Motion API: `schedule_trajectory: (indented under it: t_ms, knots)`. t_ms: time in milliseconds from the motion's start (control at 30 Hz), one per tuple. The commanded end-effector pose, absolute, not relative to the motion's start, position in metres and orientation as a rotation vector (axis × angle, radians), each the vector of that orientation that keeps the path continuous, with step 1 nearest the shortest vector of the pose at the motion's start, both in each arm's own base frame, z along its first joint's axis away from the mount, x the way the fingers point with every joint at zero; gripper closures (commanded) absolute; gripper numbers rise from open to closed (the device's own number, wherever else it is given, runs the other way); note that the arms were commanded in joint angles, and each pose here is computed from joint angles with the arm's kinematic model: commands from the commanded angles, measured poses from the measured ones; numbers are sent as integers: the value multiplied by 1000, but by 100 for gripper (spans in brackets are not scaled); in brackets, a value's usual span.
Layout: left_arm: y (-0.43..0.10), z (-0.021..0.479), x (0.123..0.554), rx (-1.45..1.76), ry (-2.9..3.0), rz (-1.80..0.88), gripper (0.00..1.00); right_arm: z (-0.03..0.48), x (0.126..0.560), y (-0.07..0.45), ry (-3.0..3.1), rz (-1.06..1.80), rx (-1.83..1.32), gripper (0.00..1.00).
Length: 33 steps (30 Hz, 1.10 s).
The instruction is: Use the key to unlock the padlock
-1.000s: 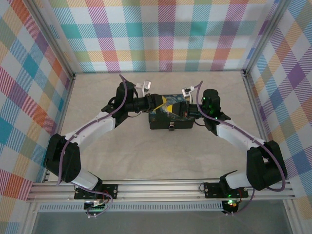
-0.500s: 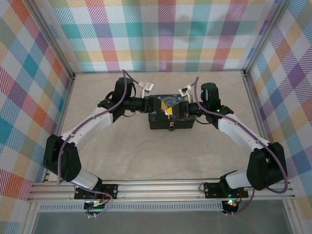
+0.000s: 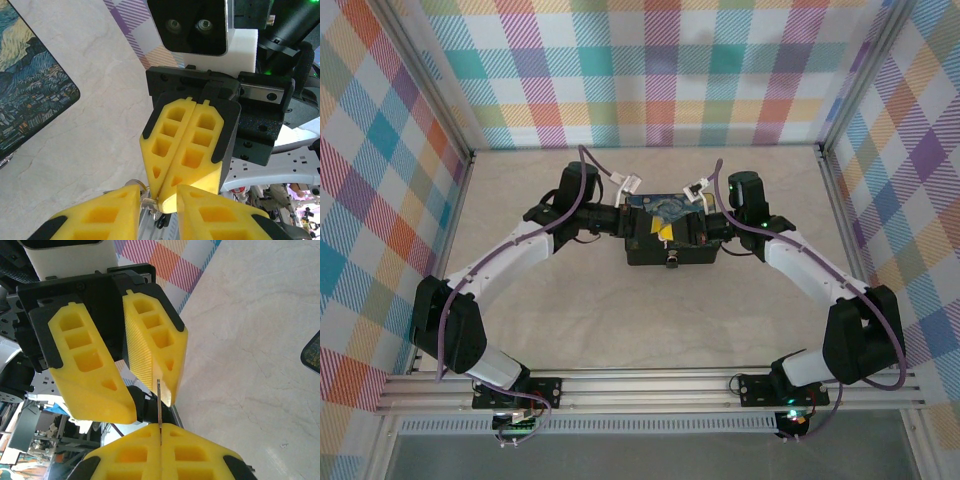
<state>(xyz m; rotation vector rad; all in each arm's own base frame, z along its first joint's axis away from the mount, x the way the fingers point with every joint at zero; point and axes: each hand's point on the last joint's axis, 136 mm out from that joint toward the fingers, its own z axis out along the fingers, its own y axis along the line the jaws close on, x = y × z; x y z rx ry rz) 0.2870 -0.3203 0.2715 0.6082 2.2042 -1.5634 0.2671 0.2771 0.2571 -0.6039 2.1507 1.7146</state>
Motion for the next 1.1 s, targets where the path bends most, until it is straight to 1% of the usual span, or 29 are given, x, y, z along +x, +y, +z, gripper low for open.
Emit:
schedule_trajectory:
  t_ms: [0,67,167,300,367,400,433,467,500,533,567,633,700,1067]
  knots:
    - [-326,287,280,680,2147,-1588,75,270,263,280,2100,1737,-675,96]
    - [-327,286,280,683,2150,-1589,78,270,263,280,2098,1737,-678,96]
    - [-328,285,277,695,2148,-1591,86,269,262,280,2102,1739,-675,96]
    - [-329,286,275,706,2146,-1588,100,268,263,280,2108,1742,-668,96]
    - [-328,286,277,691,2148,-1567,100,268,263,279,2108,1743,-661,94]
    - [-327,285,281,659,2156,-1540,100,268,264,279,2104,1743,-659,88]
    - [-325,284,285,625,2163,-1514,100,268,265,278,2105,1740,-643,79]
    - [-325,285,289,597,2160,-1504,100,269,266,277,2104,1743,-627,74]
    - [-325,285,293,561,2155,-1502,100,270,268,276,2094,1747,-607,65]
    - [-325,286,298,523,2150,-1500,100,272,271,275,2086,1745,-580,60]
    - [-325,287,301,493,2142,-1501,100,272,272,274,2079,1740,-559,57]
    - [-326,291,308,435,2117,-1519,100,272,275,272,2073,1734,-504,54]
    - [-326,296,312,393,2087,-1537,100,270,277,271,2071,1734,-441,53]
    - [-326,304,318,337,2046,-1562,100,276,296,257,1983,1694,-146,54]
